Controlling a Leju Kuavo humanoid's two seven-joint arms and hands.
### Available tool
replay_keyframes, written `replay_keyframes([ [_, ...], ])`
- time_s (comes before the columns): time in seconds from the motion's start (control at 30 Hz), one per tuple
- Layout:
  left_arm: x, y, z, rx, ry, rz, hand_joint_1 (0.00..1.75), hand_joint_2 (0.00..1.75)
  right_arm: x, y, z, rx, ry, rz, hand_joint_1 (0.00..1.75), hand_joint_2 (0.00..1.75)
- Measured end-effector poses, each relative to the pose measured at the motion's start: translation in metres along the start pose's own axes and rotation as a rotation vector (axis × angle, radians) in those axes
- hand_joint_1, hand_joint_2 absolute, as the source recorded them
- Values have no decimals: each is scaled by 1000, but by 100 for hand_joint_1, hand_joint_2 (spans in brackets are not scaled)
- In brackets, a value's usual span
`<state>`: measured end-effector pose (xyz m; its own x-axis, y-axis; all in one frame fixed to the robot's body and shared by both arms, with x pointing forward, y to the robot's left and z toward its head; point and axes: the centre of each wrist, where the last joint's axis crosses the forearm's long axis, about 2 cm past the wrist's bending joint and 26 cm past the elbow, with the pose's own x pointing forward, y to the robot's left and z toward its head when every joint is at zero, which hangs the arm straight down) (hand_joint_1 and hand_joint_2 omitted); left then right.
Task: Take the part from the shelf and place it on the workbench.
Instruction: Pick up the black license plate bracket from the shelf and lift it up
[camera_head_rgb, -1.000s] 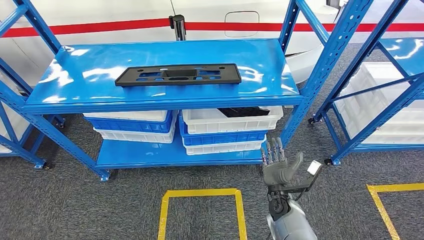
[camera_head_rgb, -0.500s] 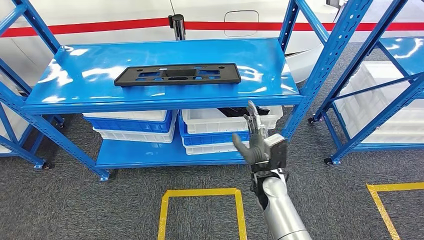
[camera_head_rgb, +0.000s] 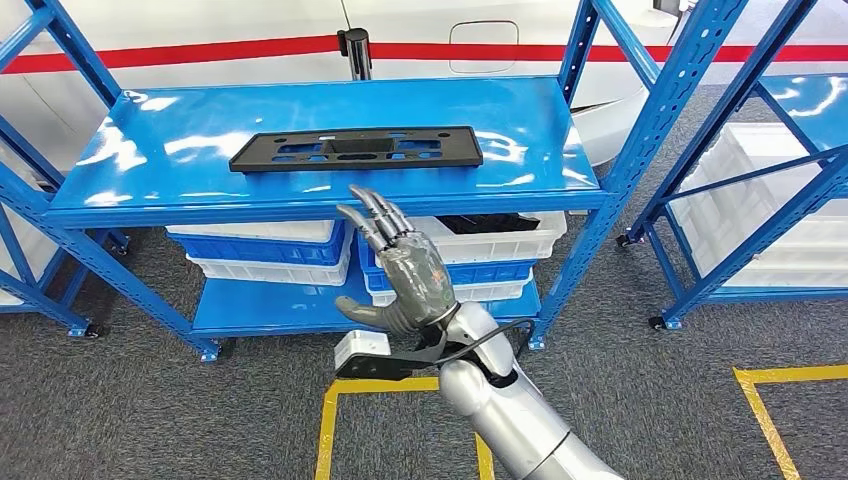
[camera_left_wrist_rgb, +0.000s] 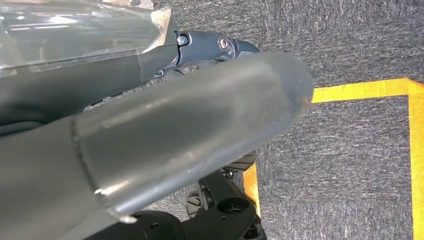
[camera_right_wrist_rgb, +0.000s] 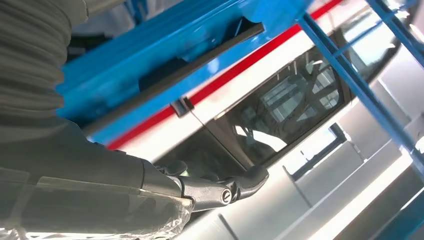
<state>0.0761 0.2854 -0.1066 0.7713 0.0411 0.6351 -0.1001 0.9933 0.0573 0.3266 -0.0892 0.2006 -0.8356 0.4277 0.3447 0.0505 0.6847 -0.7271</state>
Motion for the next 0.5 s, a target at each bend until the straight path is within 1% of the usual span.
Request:
replay_keyframes([
  [0.1,0,0,0,-1,4,-2,0,0,7,8,-8,56,-41,120,0,175],
  [0.27,1,0,-1,-3,13,-7,0,0,12,23,-9,122,-77,259,0,175],
  [0.5,1,0,-1,-3,13,-8,0,0,12,33,-7,173,-93,315,0,175],
])
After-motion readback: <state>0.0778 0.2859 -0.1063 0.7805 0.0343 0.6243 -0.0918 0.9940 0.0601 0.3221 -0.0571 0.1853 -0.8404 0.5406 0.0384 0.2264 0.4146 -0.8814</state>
